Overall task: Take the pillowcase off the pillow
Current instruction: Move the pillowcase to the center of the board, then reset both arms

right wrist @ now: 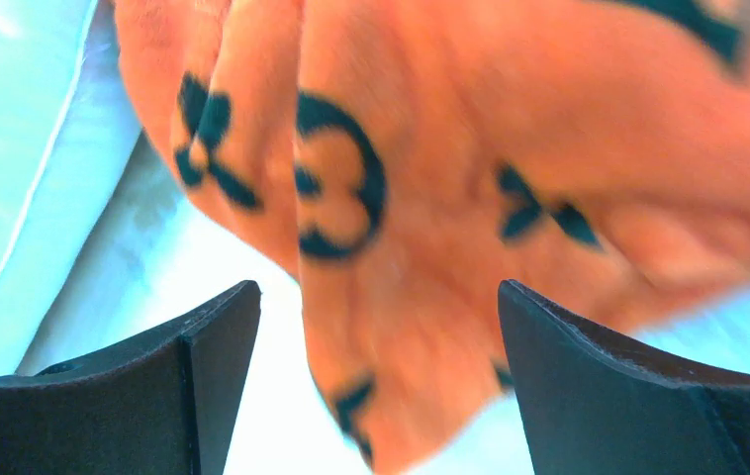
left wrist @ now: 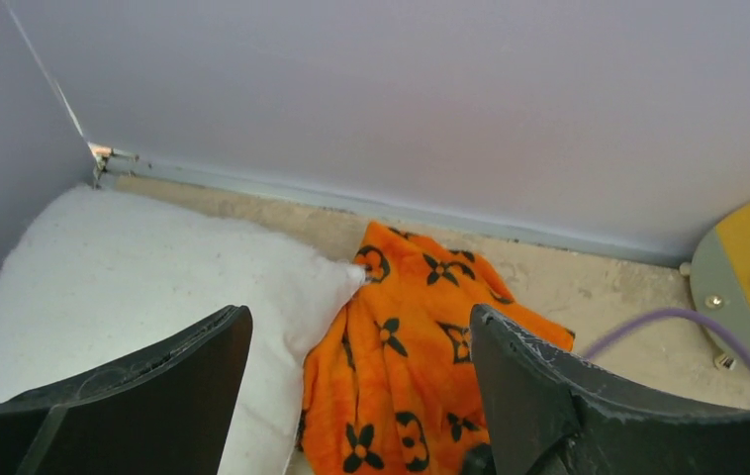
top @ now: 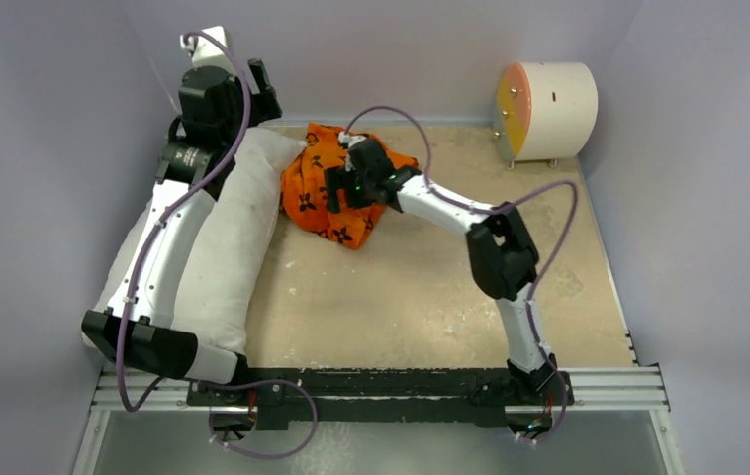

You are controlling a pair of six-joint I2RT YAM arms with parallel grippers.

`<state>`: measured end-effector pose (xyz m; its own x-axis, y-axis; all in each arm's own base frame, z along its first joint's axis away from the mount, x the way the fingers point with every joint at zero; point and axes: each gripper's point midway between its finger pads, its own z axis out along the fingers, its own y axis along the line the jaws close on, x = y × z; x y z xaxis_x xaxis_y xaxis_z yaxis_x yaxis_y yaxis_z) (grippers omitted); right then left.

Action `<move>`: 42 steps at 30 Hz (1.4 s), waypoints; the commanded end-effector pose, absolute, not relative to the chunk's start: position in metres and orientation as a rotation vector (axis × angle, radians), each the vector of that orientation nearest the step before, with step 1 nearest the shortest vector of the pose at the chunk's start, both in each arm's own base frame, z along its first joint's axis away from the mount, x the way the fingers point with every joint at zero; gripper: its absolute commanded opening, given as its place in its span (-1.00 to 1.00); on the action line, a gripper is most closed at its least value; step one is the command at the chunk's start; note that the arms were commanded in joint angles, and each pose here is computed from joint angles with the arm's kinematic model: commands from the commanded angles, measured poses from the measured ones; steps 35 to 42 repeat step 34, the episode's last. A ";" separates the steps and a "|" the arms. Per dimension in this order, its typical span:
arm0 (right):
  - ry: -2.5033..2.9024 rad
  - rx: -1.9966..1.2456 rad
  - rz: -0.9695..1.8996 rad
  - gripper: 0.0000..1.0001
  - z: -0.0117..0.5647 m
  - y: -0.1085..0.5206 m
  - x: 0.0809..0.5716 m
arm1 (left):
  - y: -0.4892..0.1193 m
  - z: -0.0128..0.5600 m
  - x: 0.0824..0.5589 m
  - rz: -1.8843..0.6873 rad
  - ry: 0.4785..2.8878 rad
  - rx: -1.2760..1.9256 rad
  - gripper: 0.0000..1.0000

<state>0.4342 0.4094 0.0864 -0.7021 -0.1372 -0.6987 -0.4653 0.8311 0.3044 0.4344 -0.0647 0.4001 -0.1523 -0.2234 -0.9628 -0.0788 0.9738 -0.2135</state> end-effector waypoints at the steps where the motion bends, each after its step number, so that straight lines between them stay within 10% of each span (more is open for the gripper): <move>1: 2.156 -0.271 0.521 0.82 0.246 0.320 0.433 | -0.058 0.452 0.427 -0.108 1.698 -0.209 0.61; 20: 1.668 0.137 0.585 0.97 0.430 0.198 0.341 | -0.062 0.432 0.404 -0.204 1.627 -0.228 0.70; 42: 1.502 0.234 0.527 0.98 0.465 0.128 0.282 | -0.055 0.434 0.338 -0.254 1.638 -0.230 0.72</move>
